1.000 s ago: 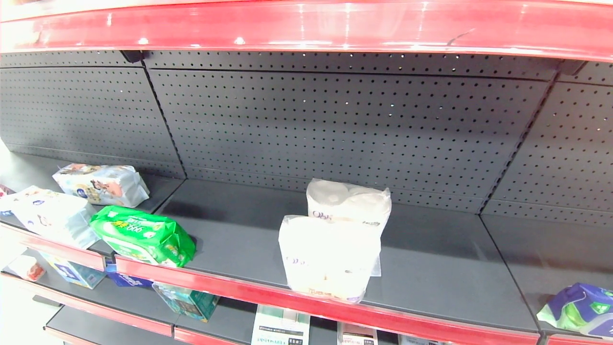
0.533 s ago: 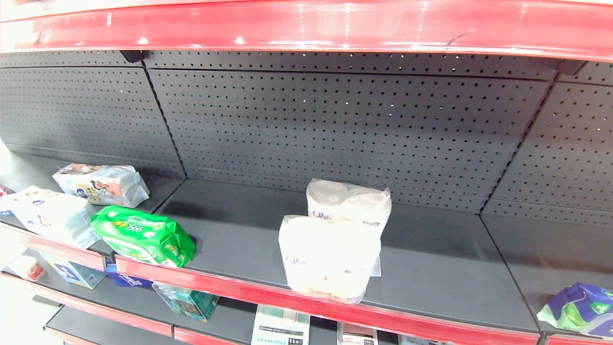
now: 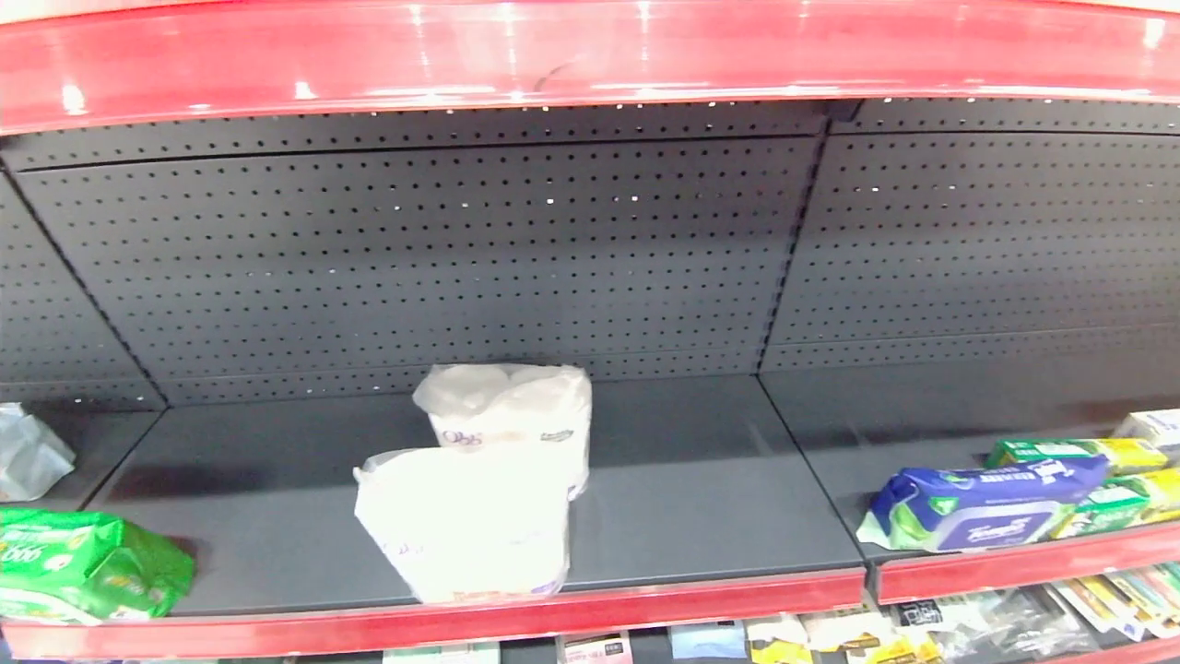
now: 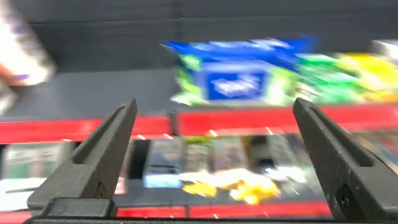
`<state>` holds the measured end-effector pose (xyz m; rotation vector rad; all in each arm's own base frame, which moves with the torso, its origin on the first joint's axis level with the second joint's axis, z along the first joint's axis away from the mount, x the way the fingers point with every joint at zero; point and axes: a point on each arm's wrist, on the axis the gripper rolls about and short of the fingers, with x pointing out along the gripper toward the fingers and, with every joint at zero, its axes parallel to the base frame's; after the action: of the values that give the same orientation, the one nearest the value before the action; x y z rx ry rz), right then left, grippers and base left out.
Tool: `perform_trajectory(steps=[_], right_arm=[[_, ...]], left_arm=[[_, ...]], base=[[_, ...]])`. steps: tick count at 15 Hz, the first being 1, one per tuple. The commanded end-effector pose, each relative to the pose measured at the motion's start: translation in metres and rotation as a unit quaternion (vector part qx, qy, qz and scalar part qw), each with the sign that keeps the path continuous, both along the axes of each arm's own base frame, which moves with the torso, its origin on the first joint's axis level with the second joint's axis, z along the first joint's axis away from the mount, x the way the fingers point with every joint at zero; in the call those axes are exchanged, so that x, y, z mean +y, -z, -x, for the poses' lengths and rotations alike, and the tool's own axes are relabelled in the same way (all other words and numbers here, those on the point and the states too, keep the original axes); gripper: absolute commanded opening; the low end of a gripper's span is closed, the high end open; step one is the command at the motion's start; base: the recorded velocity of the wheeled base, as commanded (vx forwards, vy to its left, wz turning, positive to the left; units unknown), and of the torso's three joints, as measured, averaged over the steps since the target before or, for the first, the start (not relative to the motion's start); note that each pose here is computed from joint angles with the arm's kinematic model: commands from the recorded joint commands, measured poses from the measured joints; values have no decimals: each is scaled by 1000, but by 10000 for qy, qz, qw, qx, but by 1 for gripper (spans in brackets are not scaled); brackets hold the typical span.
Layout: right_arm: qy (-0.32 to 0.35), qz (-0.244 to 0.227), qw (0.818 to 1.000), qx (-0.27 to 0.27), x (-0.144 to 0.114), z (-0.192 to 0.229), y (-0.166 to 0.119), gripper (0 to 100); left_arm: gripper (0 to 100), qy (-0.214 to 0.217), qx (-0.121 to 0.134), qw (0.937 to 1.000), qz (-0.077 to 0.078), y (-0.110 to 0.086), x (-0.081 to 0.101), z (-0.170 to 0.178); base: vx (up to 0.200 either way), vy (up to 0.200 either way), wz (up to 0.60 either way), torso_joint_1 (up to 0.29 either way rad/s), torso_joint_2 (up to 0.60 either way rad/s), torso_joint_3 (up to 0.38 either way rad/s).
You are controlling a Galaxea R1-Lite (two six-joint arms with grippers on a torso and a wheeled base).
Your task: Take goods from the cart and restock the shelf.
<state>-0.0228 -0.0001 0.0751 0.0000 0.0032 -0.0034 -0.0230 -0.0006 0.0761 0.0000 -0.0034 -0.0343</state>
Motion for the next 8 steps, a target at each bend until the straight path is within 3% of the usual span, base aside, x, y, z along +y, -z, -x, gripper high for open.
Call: perform_trajectory(steps=[1,7,8], right_arm=[[-9,0,10000,7,0,0,0,100],[-9,8,10000,7,0,0,0,100],[-9,8,10000,15,0,0,0,100]], left_arm=[[100,-3,2,10000,0,0,0,0],[100,82,-9,9999,-69,0,0,0],[100,90,-335,9994,8,-56,0,2]], base=[[0,0,-600,2,-2,2],[0,0,0,0,0,0],[0,0,0,0,0,0]])
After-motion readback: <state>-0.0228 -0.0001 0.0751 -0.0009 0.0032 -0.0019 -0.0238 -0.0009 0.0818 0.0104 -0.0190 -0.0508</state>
